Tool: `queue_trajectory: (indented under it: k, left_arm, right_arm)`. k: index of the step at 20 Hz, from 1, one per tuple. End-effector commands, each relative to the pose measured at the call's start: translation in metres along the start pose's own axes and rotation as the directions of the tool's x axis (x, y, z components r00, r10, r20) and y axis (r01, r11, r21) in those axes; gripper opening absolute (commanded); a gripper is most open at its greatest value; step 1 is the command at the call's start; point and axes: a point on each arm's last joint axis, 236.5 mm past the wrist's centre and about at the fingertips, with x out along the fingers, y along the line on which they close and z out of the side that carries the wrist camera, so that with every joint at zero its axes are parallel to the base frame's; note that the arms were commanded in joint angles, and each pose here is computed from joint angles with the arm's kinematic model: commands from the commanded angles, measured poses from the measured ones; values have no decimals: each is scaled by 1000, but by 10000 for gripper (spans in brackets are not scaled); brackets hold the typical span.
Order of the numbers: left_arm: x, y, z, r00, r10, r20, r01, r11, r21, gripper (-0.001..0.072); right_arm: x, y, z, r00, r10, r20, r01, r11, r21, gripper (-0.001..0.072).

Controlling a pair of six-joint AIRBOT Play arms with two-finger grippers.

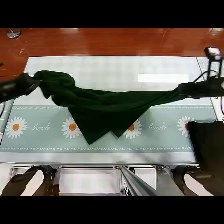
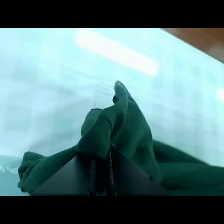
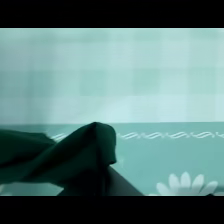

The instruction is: Fold the shirts.

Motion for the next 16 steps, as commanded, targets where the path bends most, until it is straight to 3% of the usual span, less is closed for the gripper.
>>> queue_trajectory:
  k: [1,4,5,6,8,10,11,14,16]
  left_arm:
    - [74,18,-7,997,8,-80,-15,996,-84,26]
    - [123,22,-34,972,-8,-233,-18,994,-110,34]
    - [132,23,-38,965,-13,-262,-20,992,-124,216]
    - [139,20,-41,954,-28,-298,-20,988,-156,706]
    - [133,17,-39,922,-51,-383,3,992,-125,704]
    - [108,23,-25,898,-52,-437,8,995,-102,703]
    - [90,32,-21,886,-40,-461,-5,995,-97,703]
    - [43,79,-41,849,61,-525,-126,988,-89,702]
    - [29,101,-88,824,70,-563,-192,968,-161,702]
  right_arm:
    - [77,-29,-7,986,-41,-160,58,993,106,27]
    - [107,-42,-29,946,-19,-323,74,984,160,28]
    - [109,-46,-33,932,-15,-362,82,982,170,34]
    - [106,-51,-35,921,-17,-389,90,981,171,119]
    - [91,-63,-32,906,-28,-422,80,991,107,624]
    - [65,-102,-35,868,-139,-477,187,981,53,621]
    - [57,-116,-33,878,-144,-456,224,966,127,622]
    - [49,-132,-38,934,-53,-353,175,931,322,621]
    - [58,-126,-60,953,27,-301,110,897,429,621]
